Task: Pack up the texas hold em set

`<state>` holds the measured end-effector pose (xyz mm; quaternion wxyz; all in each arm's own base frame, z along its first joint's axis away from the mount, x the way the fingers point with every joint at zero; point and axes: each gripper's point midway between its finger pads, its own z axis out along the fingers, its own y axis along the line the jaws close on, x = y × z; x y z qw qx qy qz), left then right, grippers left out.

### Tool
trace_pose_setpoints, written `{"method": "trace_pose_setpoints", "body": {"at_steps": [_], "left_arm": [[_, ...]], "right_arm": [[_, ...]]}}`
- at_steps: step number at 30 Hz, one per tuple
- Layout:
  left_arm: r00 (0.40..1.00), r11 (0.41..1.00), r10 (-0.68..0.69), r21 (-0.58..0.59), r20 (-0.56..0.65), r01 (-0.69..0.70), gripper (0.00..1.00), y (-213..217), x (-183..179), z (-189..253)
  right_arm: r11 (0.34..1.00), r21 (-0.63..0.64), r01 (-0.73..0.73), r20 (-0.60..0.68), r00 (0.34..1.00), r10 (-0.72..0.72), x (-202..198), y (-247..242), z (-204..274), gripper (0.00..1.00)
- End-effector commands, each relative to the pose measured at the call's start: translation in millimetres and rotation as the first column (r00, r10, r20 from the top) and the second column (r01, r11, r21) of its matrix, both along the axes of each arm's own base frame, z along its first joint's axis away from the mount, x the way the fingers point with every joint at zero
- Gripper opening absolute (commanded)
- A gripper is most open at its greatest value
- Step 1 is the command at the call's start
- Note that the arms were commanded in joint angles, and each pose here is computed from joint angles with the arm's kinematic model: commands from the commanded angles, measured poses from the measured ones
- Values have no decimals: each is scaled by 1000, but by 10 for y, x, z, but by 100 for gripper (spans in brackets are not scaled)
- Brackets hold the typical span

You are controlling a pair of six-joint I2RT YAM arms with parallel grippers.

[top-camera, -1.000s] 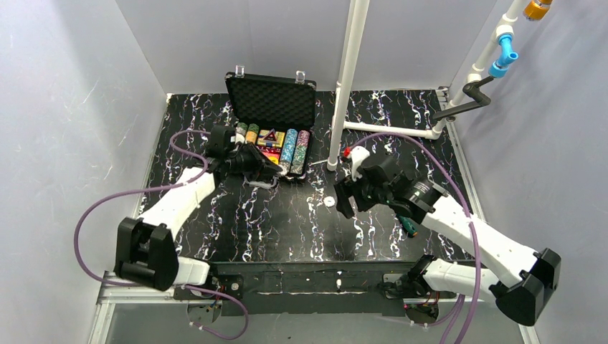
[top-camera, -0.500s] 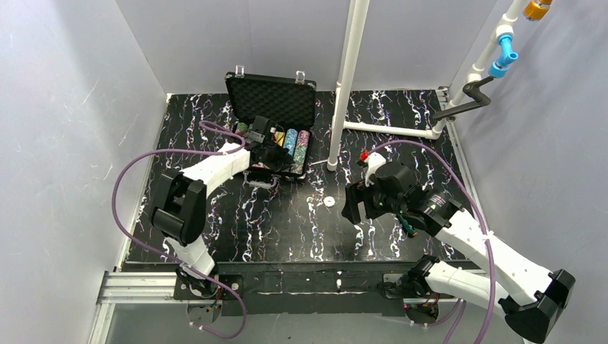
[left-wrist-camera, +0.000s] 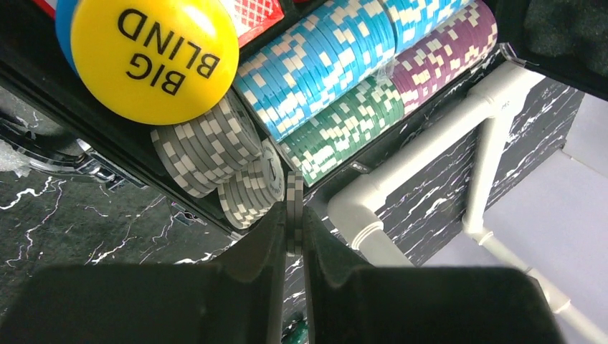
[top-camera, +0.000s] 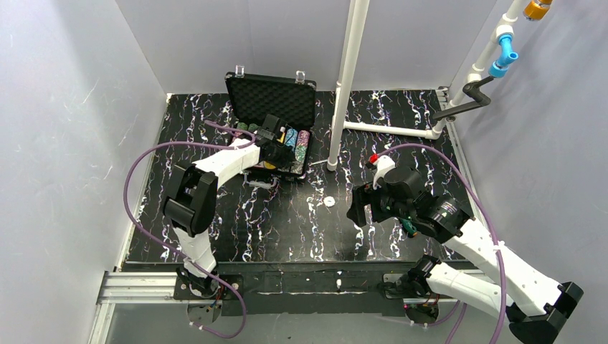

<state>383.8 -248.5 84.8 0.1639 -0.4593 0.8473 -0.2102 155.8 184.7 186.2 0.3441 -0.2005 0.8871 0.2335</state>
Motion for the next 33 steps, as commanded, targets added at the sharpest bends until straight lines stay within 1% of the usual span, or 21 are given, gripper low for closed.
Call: {"method": "trace_pose_setpoints", "body": {"at_steps": [1,7,14,20,27,33], "left_arm": [[998,998,55,18,4,-55,0,21,83,76],[998,998,54,24,-11,-54,0,-58,87,42],[997,998,67,22,-34,-66,0,-157,-8,-16],[998,996,64,61,19,-65,0,-108,10,76],[997,996,76,54,13,-77,0,-64,-65,85],[996,995,90,41,-3,-90,0,-74,-51,48]], "right_arm": [[1000,-3,9,15,1000,-9,10,-34,-10,92],[1000,-5,-1,10,1000,1,9,-18,-35,93],[1000,-11,-8,5,1000,8,18,0,-59,93],[1000,-3,-14,6,1000,14,7,9,-55,94],[1000,2,-19,5,1000,19,-6,14,-50,94],[1000,2,-22,3,1000,22,-14,14,-46,95]]}}
